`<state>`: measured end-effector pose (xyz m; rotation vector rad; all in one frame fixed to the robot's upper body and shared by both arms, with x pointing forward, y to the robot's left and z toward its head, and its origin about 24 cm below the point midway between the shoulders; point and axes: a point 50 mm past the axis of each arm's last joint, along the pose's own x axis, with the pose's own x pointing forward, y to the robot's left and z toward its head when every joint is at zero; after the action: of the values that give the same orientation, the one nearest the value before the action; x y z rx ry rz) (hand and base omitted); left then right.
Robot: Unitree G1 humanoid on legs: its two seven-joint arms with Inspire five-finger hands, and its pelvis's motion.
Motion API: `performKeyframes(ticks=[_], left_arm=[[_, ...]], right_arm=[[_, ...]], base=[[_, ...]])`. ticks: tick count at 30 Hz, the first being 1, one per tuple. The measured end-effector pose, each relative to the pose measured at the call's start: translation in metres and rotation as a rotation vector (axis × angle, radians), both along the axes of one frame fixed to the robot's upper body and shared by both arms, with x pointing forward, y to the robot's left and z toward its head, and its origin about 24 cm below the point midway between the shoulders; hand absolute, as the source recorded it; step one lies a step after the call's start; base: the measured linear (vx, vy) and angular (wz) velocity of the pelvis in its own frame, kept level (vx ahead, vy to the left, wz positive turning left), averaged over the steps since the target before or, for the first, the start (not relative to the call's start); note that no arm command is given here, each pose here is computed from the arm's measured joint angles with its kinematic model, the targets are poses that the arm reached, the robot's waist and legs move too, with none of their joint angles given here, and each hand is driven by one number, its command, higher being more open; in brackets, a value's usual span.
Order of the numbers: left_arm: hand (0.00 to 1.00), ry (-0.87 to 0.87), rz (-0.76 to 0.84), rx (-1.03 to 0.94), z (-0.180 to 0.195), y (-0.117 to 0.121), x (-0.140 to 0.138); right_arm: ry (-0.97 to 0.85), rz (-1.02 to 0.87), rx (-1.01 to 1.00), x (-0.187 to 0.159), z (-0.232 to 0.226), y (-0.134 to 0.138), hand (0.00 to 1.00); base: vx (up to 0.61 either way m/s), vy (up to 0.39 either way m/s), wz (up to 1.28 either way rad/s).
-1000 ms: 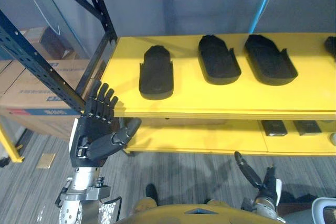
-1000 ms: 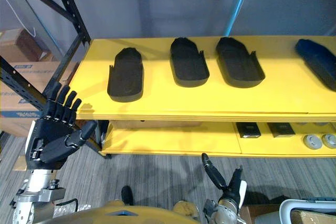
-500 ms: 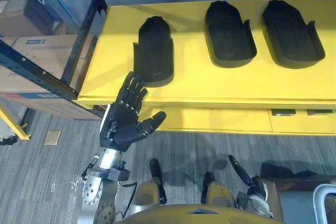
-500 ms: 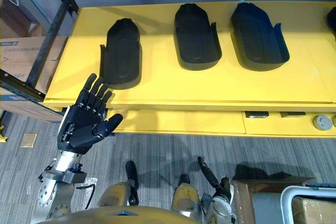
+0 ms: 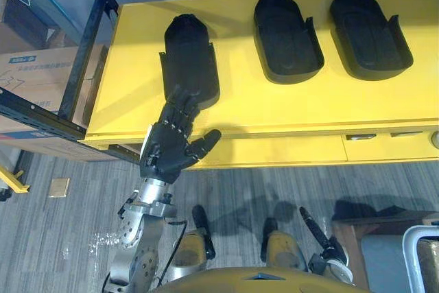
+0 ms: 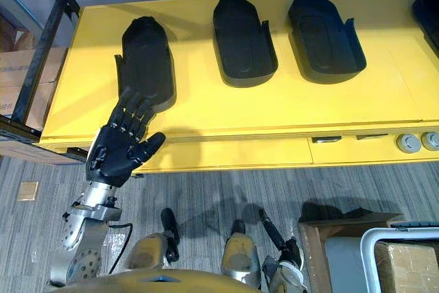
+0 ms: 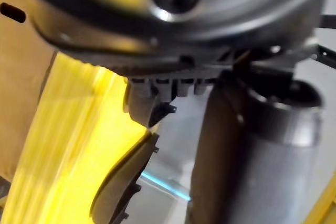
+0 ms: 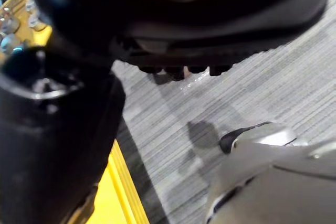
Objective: Walk over and take three plastic housings, then place them on the shelf
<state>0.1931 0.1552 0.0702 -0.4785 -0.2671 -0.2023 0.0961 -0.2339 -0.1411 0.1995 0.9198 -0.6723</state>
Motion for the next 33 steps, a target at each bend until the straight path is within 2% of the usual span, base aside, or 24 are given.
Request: performKeyframes(ticks=[14,24,33], left_arm=[[1.0,0.011,0.085,0.011,0.003,0.002,0.016],[1.0,0.038,0.27,0.024,0.003,0.027,0.02],[1.0,0.049,0.324,0.046,0.002,0.035,0.019]], right_arm=[[-0.016,0.005,-0.004,0.003,0.002,0.0,1.0],[-0.01,0.002,0.011,0.001,0.001,0.005,1.0],[-0.014,0.005,0.014,0.002,0.002,0.006,1.0]], base=[[0.01,0.007,-0.03],[0.0,0.001,0.0],[0.0,0.0,0.0]])
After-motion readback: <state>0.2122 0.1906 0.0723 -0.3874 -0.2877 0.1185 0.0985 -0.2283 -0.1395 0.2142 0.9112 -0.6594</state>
